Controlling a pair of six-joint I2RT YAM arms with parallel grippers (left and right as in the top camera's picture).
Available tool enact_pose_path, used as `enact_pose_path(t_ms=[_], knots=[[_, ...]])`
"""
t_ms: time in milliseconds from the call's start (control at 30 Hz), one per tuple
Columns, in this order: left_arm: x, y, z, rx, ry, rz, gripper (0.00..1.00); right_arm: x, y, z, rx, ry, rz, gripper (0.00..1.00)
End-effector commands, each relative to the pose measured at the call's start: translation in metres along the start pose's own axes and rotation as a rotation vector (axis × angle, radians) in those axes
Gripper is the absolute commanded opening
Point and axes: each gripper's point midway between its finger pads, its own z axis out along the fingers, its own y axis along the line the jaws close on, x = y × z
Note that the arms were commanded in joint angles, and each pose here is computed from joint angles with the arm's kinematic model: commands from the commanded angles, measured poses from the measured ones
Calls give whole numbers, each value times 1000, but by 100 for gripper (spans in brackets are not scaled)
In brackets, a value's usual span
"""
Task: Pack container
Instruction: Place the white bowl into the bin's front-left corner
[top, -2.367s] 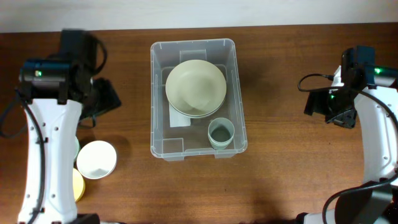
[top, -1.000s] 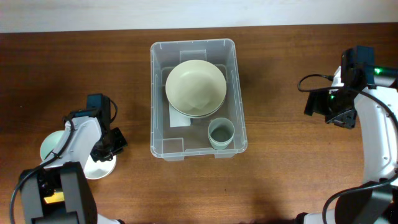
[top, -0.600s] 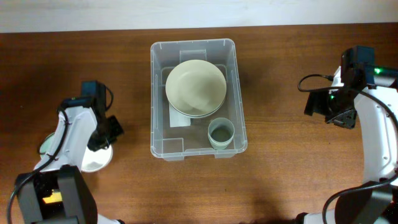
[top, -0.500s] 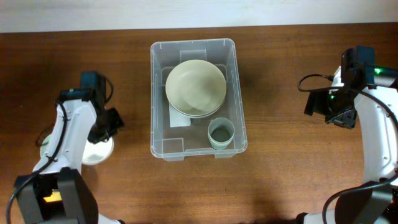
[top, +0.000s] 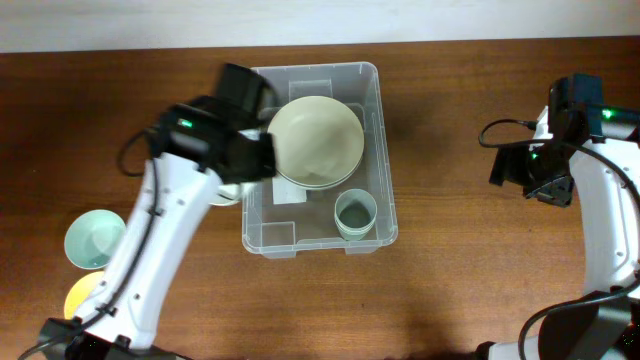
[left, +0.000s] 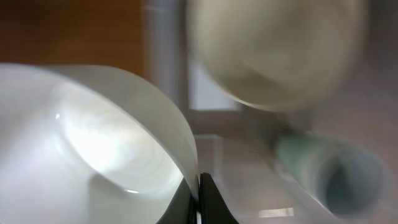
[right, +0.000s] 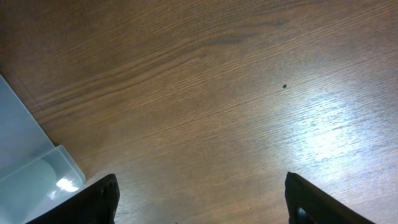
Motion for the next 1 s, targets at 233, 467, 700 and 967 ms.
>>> enact_pose_path(t_ms=[233,467,700,967], knots=[[42,-65,24,-61,44,107,1,0,-1,1,9,2,1,81],[67,-68,87,-116,210,115,1,1,0,1,2,4,1,81],[91,-69,126,-147,346,121,2,1,0,1,2,4,1,81],[62,-51,103,-186,268,110,35,1,0,1,2,6,1,81]])
